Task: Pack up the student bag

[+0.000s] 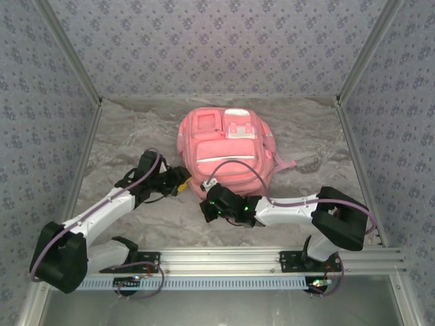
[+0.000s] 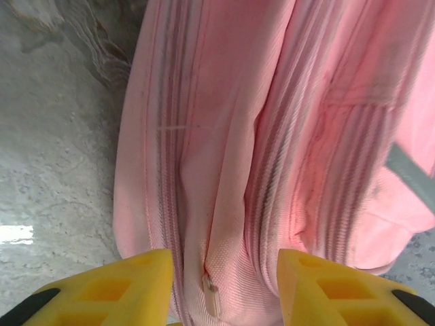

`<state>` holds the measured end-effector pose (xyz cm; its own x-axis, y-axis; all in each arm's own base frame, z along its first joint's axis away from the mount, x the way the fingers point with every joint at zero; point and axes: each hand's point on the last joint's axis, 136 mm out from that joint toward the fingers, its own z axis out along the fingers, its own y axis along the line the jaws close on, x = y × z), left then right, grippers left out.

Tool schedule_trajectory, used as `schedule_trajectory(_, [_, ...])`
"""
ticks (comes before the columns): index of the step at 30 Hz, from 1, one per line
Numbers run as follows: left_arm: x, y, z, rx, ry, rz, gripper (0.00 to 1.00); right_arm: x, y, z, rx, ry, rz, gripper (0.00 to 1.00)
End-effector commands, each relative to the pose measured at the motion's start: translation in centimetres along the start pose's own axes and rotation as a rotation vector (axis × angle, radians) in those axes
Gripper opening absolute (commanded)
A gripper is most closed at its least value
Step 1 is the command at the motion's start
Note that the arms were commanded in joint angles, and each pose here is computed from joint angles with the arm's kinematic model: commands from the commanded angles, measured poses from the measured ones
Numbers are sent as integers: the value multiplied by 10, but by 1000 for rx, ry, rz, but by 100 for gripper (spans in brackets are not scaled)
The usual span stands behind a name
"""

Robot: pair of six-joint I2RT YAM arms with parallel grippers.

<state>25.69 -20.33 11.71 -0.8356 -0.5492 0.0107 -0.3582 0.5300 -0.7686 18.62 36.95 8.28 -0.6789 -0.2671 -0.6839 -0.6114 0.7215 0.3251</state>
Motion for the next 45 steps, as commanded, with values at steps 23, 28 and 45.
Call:
schedule_trajectory(23, [-10, 5, 7, -44, -62, 52, 0, 24, -19, -11, 69, 78, -1, 0])
schedule_trajectory(28, [-14, 7, 5, -56, -69, 57, 0, 31, -29, -20, 96, 93, -1, 0])
schedule_trajectory(45, [-31, 3, -13, -99, -113, 113, 0, 43, -45, -38, 78, 194, -40, 0])
